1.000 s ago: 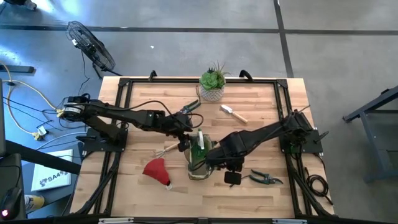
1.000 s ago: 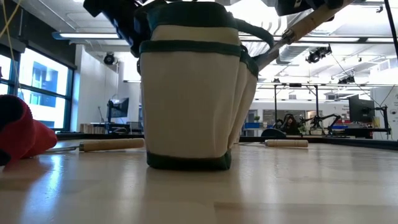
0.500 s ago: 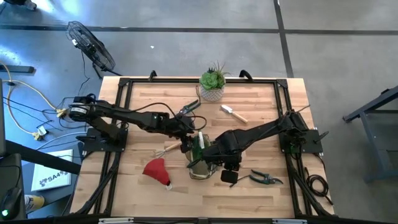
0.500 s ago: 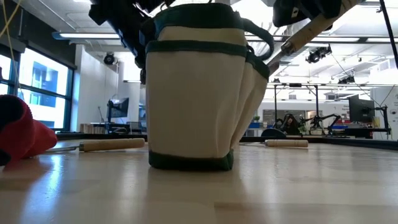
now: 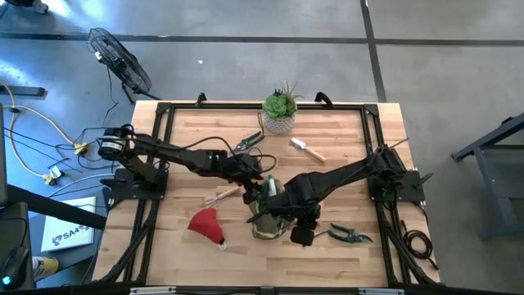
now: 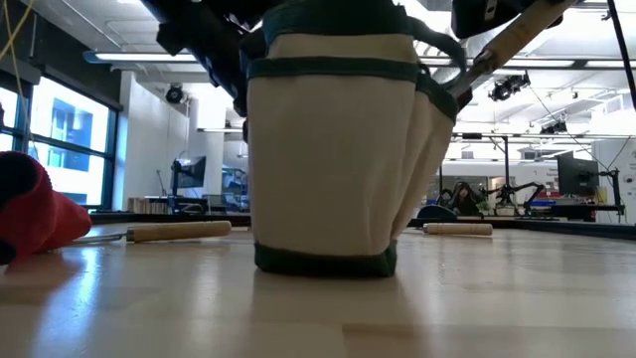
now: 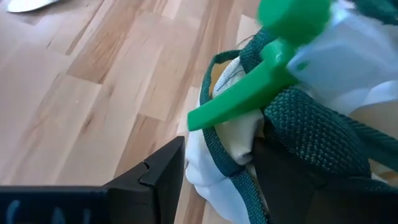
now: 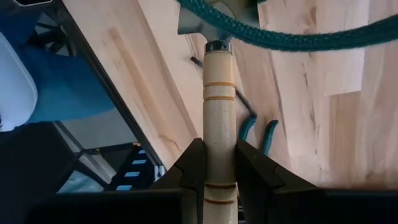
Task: Pick & Place Garden tools in Gardening bag
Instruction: Put the right brown trowel into the gardening bag
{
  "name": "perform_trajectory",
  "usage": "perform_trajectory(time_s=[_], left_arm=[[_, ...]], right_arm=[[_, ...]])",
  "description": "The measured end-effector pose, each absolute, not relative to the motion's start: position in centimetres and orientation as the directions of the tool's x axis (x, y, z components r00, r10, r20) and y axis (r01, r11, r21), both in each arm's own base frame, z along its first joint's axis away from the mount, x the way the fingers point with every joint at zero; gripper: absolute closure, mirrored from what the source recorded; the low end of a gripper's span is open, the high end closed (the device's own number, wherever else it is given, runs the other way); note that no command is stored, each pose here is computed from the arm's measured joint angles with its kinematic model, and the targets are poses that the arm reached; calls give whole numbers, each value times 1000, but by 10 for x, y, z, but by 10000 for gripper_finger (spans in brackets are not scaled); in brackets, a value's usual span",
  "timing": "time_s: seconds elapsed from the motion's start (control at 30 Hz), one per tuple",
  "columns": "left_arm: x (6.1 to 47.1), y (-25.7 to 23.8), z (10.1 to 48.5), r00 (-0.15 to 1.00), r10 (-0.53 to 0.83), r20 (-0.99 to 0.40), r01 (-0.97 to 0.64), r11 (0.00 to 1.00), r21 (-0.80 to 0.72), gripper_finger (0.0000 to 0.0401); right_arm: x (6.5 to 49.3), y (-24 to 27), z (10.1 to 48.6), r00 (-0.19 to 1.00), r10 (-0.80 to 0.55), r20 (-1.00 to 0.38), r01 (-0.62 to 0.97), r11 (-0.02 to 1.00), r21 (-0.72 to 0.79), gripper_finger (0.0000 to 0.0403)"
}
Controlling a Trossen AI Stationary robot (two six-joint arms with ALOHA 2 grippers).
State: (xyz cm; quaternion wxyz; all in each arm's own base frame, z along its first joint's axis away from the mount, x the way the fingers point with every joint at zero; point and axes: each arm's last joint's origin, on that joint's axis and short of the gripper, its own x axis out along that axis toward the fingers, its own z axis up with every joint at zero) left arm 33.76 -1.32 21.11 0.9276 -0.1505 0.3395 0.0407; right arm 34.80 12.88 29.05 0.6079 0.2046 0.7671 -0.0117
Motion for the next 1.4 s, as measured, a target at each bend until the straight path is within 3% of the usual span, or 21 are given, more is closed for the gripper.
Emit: perform_trajectory(time_s=[0.63, 1.17, 1.4], left_arm=[[338, -14, 211, 765, -41, -643, -156, 956, -247, 219], [345, -13, 221, 845, -5, -534, -143, 961, -235, 219], [336, -13, 212, 763, -21, -646, -147, 967, -206, 219]], right_arm=[[355, 111, 288, -168, 305, -937, 373, 900, 226, 350], [357, 106, 288, -156, 302, -941, 366, 902, 228, 348], [356, 108, 288, -161, 296, -942, 362, 905, 223, 348]])
